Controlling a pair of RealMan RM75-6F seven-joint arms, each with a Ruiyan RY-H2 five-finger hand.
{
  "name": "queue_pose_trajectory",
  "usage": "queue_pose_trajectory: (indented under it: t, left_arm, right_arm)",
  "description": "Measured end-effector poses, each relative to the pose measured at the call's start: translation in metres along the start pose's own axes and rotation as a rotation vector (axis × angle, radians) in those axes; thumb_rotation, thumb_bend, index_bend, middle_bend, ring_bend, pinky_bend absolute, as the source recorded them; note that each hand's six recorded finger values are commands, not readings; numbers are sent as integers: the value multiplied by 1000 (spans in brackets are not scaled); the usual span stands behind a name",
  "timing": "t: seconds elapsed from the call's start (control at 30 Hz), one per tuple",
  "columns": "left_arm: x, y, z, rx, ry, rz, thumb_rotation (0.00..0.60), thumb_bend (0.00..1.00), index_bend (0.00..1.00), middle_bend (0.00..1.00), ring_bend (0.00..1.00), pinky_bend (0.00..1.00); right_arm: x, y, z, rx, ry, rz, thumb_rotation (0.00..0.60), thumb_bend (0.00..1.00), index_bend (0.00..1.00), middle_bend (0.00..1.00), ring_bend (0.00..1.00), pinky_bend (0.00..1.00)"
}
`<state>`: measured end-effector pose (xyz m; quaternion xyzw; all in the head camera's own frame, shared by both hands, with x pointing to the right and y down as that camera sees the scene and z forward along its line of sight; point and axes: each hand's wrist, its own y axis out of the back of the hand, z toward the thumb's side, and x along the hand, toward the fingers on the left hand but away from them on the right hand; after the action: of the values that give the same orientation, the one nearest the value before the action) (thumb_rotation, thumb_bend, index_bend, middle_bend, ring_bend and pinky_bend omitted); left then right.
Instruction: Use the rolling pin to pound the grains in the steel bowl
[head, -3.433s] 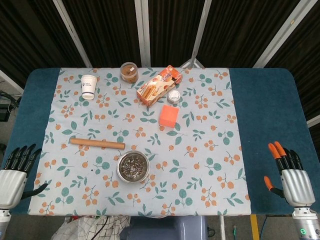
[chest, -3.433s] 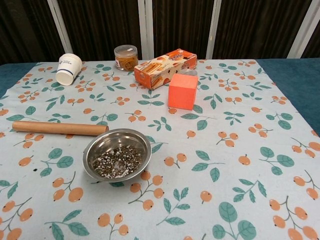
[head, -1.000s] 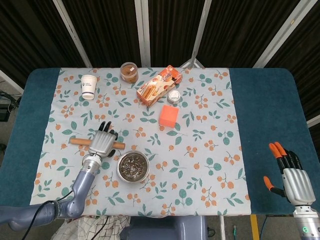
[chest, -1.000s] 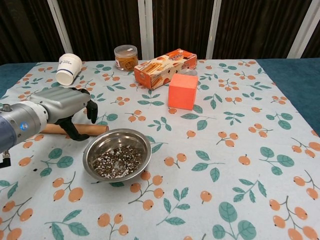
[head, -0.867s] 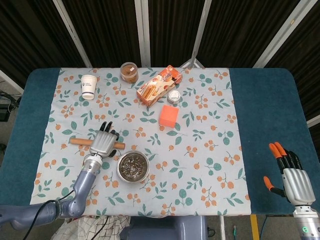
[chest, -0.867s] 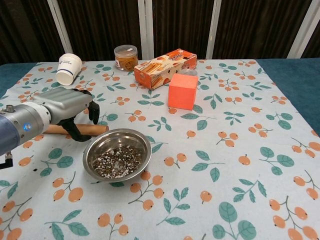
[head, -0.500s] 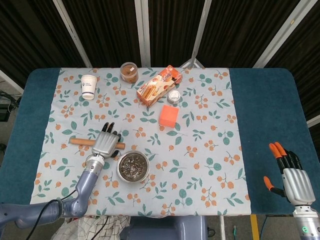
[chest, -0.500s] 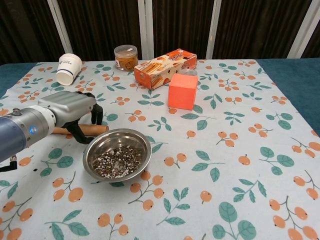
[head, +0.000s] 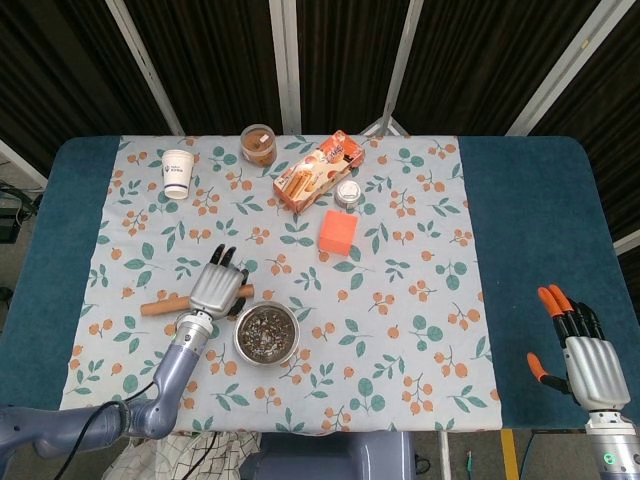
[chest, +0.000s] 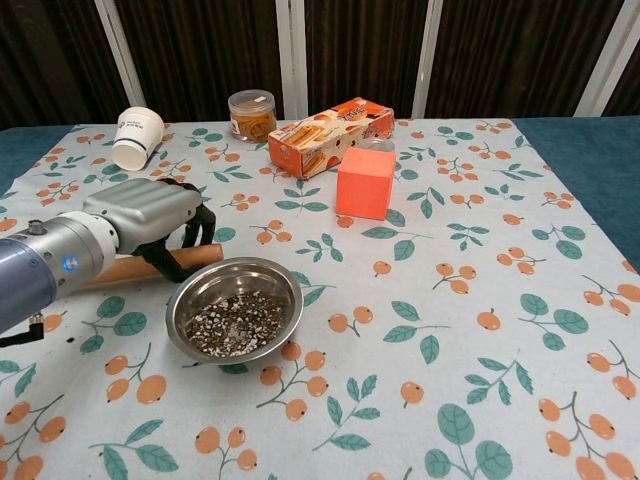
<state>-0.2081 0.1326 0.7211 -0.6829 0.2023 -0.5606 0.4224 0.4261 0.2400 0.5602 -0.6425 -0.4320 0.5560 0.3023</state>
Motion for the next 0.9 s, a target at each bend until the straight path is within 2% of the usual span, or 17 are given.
queue_pose_trajectory:
  t: [0.27, 0.47, 0.67, 0.9]
  left_arm:
    - [-6, 18, 3, -23, -41, 76, 600, 780, 610, 599, 100, 0]
    - [-14, 35, 2, -52, -69, 122, 600, 799, 622, 604, 100, 0]
    - [-26, 61, 9, -146, -119, 185, 600, 808, 622, 604, 109, 0]
    - [-54, 103, 24, -277, -225, 272, 600, 808, 622, 604, 121, 0]
  right_arm:
    - [0, 0, 0, -1, -5, -1, 600, 367, 0, 0, 0, 0]
    - [1, 0, -1, -3, -8, -2, 600, 367, 0, 0, 0, 0]
    - [1, 1, -1, -3, -11, -4, 600, 367, 0, 0, 0, 0]
    - [0, 1, -1, -1, -13, -8, 600, 367, 0, 0, 0, 0]
